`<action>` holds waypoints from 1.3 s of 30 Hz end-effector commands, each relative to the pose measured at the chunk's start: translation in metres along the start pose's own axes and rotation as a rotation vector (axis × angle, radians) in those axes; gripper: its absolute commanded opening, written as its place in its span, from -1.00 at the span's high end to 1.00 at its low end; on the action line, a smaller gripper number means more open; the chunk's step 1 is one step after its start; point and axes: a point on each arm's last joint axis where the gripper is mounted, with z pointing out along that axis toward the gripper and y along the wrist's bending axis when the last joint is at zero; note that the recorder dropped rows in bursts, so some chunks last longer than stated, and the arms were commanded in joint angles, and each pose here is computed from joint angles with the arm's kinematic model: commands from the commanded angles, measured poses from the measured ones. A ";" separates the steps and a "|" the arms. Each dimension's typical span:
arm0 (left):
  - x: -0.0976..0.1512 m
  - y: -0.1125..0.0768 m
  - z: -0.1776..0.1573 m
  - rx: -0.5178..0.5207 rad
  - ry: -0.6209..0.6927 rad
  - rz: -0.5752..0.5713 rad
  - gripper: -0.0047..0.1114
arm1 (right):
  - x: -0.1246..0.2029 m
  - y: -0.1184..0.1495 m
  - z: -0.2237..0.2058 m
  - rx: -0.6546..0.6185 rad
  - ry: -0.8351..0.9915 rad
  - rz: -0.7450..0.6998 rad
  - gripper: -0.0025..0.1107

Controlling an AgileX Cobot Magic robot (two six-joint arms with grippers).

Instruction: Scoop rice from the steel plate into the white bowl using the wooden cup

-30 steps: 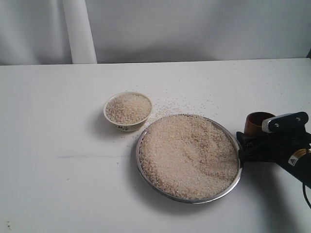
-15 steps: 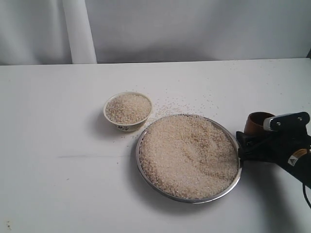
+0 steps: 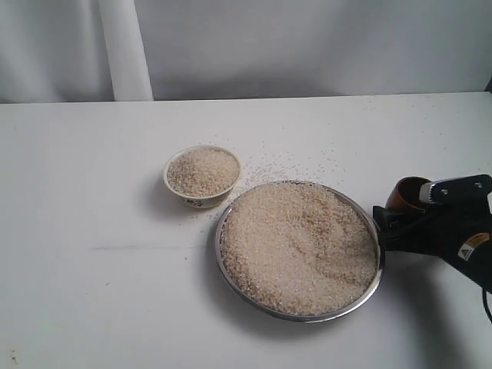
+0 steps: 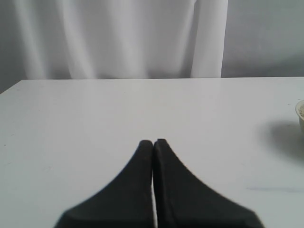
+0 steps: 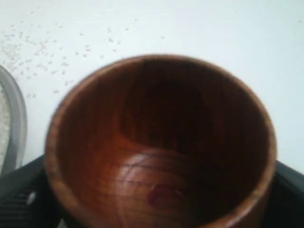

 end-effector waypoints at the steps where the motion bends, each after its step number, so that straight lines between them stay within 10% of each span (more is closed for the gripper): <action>1: 0.000 0.000 0.000 0.002 -0.007 -0.003 0.92 | -0.012 0.001 -0.012 -0.007 -0.045 -0.010 -0.47; 8: 0.000 0.000 0.000 0.002 -0.007 -0.003 0.92 | -0.033 0.004 -0.032 0.002 -0.122 -0.027 -0.23; 18: 0.000 0.000 0.000 0.002 -0.007 -0.003 0.92 | -0.058 0.010 -0.069 0.012 -0.236 -0.079 0.96; 39: 0.000 0.000 0.000 0.002 -0.007 -0.003 0.92 | -0.096 0.039 -0.183 -0.072 -0.504 0.005 0.96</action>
